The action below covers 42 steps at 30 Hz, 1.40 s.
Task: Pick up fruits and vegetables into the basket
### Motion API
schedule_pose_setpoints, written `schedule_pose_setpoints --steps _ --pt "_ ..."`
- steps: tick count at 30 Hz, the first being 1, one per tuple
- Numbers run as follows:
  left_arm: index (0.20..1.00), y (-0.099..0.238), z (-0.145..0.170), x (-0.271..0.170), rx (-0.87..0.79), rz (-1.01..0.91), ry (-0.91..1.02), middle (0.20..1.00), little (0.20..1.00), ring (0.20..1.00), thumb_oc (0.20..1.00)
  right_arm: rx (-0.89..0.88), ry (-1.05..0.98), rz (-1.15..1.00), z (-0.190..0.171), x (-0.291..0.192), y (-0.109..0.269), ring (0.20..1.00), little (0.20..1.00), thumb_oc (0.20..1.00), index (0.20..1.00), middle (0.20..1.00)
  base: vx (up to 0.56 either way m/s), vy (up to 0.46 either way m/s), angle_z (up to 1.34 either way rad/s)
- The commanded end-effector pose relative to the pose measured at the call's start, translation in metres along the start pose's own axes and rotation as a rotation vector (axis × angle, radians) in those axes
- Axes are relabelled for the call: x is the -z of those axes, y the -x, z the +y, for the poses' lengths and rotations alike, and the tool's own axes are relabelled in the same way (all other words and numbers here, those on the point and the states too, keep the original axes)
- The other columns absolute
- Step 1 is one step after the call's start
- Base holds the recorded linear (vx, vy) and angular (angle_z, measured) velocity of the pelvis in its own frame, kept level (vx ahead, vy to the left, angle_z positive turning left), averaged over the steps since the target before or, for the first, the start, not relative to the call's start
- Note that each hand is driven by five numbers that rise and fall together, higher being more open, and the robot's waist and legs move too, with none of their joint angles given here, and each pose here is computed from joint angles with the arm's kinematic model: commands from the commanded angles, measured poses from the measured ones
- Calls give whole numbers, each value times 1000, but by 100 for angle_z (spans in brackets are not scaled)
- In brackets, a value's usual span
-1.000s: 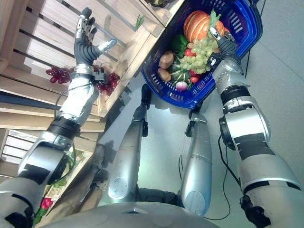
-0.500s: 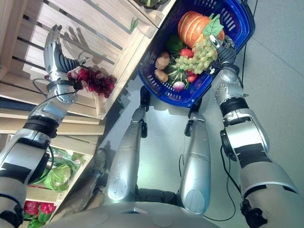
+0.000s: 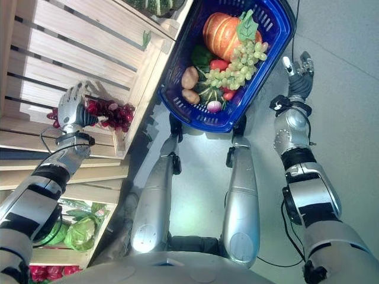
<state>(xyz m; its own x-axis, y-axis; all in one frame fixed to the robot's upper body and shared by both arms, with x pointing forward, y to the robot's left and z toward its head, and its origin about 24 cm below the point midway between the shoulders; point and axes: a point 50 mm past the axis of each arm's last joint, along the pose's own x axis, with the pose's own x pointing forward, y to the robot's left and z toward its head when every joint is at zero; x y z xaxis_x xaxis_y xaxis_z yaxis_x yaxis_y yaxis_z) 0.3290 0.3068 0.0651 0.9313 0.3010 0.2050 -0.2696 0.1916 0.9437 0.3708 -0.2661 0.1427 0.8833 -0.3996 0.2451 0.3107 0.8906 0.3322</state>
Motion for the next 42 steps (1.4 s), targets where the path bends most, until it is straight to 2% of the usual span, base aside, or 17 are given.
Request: schedule_pose_setpoints --steps 1,9,20,26,41,42 --pt "1000 12 -17 15 106 100 37 1000 1000 1000 1000 13 17 -96 -16 -21 -3 1000 1000 1000 1000 1000 2 24 -6" --pt "1000 27 -35 35 290 226 46 1000 1000 1000 1000 120 33 -124 -32 -28 -5 1000 1000 1000 1000 1000 2 10 -2" --pt "1000 21 -26 45 287 333 -35 1000 1000 1000 1000 250 25 -116 -58 -35 -11 1000 1000 1000 1000 1000 0 0 0" --pt "1000 7 -10 45 237 362 -101 1000 1000 1000 1000 229 8 -110 -52 -33 -12 1000 1000 1000 1000 1000 0 0 0" --pt "1000 -4 -1 43 352 413 -178 1000 1000 1000 1000 159 -46 -136 -28 -35 -14 1000 1000 1000 1000 1000 0 0 0" --pt "881 -4 -2 43 367 413 -170 881 881 881 881 157 -49 -139 -26 -35 -14 1000 1000 1000 1000 1000 0 0 0"
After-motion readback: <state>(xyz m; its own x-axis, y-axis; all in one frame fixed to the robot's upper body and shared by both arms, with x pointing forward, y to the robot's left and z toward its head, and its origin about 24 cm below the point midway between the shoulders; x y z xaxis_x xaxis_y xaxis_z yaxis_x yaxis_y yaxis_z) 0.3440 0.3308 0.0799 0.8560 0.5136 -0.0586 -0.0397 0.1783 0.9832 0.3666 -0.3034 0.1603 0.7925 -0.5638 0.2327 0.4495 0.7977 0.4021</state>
